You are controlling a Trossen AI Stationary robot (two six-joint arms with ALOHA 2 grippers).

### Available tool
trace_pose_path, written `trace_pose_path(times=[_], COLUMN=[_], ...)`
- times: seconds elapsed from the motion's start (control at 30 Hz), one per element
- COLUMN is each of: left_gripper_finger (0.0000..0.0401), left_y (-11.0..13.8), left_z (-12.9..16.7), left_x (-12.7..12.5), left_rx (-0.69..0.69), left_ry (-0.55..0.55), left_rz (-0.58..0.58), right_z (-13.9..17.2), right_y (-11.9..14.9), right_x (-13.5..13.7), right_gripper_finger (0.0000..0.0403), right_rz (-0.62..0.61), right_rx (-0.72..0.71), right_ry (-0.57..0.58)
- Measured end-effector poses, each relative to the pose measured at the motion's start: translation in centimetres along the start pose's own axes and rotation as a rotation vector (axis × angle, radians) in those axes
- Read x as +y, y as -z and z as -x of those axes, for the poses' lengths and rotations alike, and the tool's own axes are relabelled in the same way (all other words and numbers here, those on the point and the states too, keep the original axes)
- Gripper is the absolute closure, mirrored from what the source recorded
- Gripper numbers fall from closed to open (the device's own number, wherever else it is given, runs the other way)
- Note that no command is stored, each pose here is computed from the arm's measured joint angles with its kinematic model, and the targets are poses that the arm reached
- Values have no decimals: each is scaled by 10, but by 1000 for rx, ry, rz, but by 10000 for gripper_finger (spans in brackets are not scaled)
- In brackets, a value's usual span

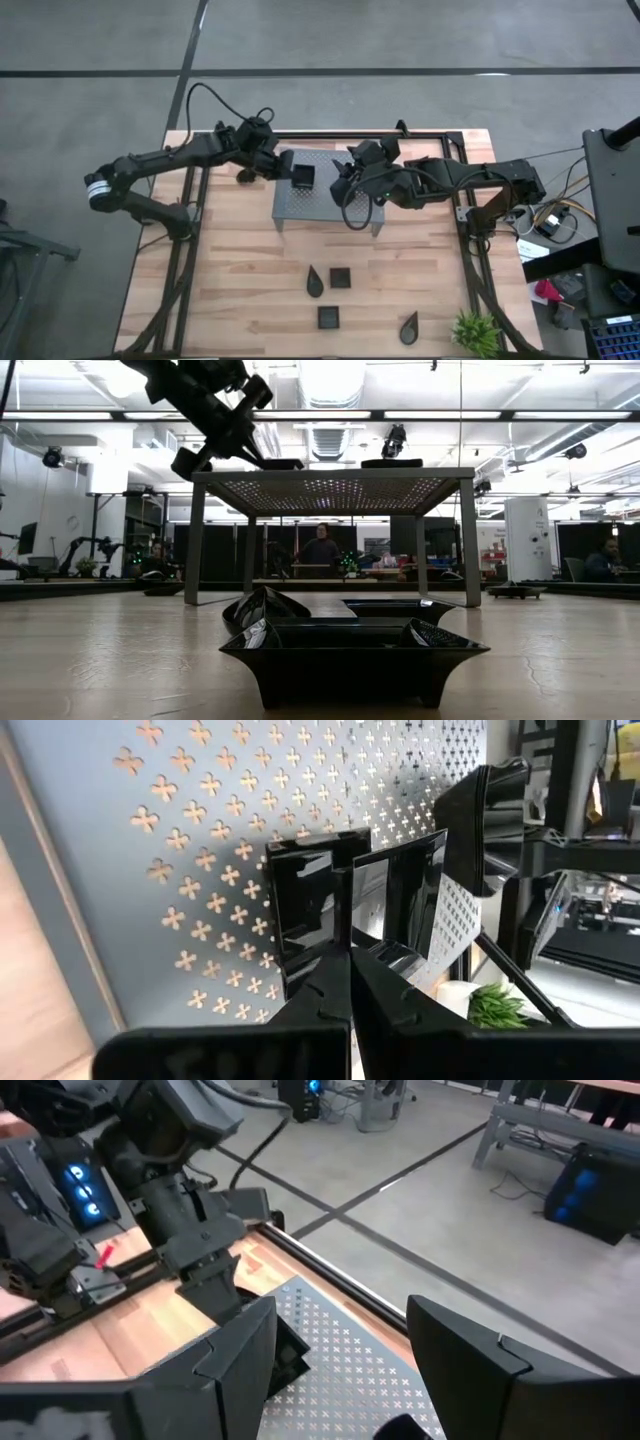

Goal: Pick & Place Mini shaped plates
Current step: Stack the black square plate on top of the other black square plate on the shelf, then stack the black square plate on top of the other black square plates on the shelf

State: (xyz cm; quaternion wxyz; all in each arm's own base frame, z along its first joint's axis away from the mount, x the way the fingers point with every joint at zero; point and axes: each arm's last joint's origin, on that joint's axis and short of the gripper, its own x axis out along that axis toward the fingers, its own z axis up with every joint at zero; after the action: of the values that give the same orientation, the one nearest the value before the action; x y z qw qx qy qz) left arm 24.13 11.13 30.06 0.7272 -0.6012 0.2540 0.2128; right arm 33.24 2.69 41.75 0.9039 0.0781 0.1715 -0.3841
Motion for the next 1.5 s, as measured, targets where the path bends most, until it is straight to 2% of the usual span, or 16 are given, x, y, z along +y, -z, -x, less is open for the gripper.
trace_pose_path(times=[0.43,0.77,0.9,1.1,1.2,1.33,1.5], left_gripper_finger=[397,315,294,290,290,291,293], left_y=[-1,0,0,6,10,14,19], left_z=[0,-1,3,16,26,41,62], left_x=[1,2,-2,-11,-18,-29,-42], left_rx=[-1,9,20,16,-4,-67,-172], left_ry=[-3,-2,22,76,130,228,342], left_rz=[-1,1,-7,-83,-124,-211,-318], right_z=[0,-1,-1,3,6,10,23], right_y=[2,3,6,13,21,34,59], right_x=[-1,-1,0,6,9,11,21], right_gripper_finger=[184,184,184,184,184,184,184], right_rz=[11,9,25,31,50,-56,-214], right_rx=[12,15,46,150,246,427,655], right_ry=[6,8,-18,-156,-252,-333,-371])
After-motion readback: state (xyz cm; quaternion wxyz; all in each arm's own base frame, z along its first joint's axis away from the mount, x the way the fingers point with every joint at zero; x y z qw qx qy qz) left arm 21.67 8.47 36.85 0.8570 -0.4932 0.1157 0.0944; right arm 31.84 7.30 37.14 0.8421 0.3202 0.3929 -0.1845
